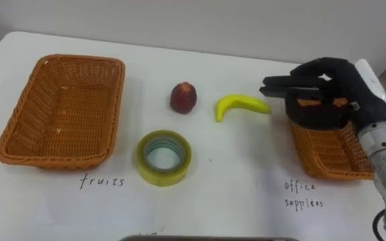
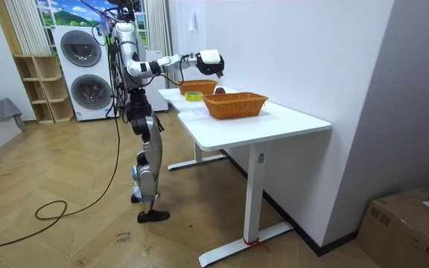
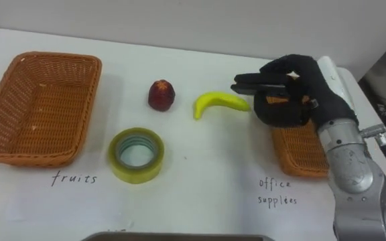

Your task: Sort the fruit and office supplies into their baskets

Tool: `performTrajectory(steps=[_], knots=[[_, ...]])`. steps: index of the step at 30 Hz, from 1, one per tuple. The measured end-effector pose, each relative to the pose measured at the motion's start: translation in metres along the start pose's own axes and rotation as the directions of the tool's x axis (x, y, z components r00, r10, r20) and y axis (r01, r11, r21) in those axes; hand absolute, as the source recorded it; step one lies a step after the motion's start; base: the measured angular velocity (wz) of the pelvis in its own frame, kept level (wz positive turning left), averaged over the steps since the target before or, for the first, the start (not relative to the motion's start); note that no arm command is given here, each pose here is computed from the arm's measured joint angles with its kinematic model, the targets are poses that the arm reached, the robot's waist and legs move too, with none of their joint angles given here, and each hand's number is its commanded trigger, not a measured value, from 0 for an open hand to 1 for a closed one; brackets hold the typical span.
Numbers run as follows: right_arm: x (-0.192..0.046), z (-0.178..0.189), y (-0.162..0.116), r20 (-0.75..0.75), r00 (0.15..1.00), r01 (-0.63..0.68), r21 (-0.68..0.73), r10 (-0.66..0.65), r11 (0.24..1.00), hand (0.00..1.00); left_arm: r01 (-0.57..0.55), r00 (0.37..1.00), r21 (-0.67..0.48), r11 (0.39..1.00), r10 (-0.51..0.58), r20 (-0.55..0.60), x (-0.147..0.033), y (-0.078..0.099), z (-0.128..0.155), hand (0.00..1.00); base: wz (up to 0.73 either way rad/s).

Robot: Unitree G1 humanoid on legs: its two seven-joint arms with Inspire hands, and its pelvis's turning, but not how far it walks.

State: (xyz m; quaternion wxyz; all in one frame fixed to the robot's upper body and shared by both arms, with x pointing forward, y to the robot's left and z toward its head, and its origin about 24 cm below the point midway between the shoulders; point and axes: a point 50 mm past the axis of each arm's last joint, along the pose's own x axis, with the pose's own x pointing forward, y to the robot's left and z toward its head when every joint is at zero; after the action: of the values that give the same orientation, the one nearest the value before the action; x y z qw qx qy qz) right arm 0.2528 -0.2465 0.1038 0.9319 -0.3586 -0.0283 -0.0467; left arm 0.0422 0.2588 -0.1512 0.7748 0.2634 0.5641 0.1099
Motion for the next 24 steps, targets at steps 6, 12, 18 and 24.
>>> performTrajectory(steps=[6, 12, 18, 24], knots=[[0.0, -0.001, -0.009, 0.002, 0.997, 0.08, -0.007, -0.08, 0.997, 1.0, 0.014, 1.0, 0.006, 1.0, -0.014, -0.028, -0.002, -0.001, -0.01, 0.0, -0.02], [0.0, -0.016, -0.007, -0.06, 0.991, 0.122, 0.038, -0.119, 0.992, 1.0, 0.012, 0.999, 0.006, 1.0, -0.012, -0.034, -0.003, 0.0, -0.012, 0.0, 0.0], [-0.001, -0.027, -0.005, -0.109, 0.985, 0.14, 0.041, -0.135, 0.989, 1.0, 0.015, 0.998, 0.012, 1.0, -0.014, -0.06, -0.005, -0.001, -0.021, 0.0, 0.0], [-0.003, -0.037, -0.011, -0.155, 0.972, 0.186, 0.032, -0.179, 0.982, 1.0, 0.016, 0.995, 0.019, 1.0, -0.015, -0.096, -0.007, -0.001, -0.028, 0.0, -0.02]])
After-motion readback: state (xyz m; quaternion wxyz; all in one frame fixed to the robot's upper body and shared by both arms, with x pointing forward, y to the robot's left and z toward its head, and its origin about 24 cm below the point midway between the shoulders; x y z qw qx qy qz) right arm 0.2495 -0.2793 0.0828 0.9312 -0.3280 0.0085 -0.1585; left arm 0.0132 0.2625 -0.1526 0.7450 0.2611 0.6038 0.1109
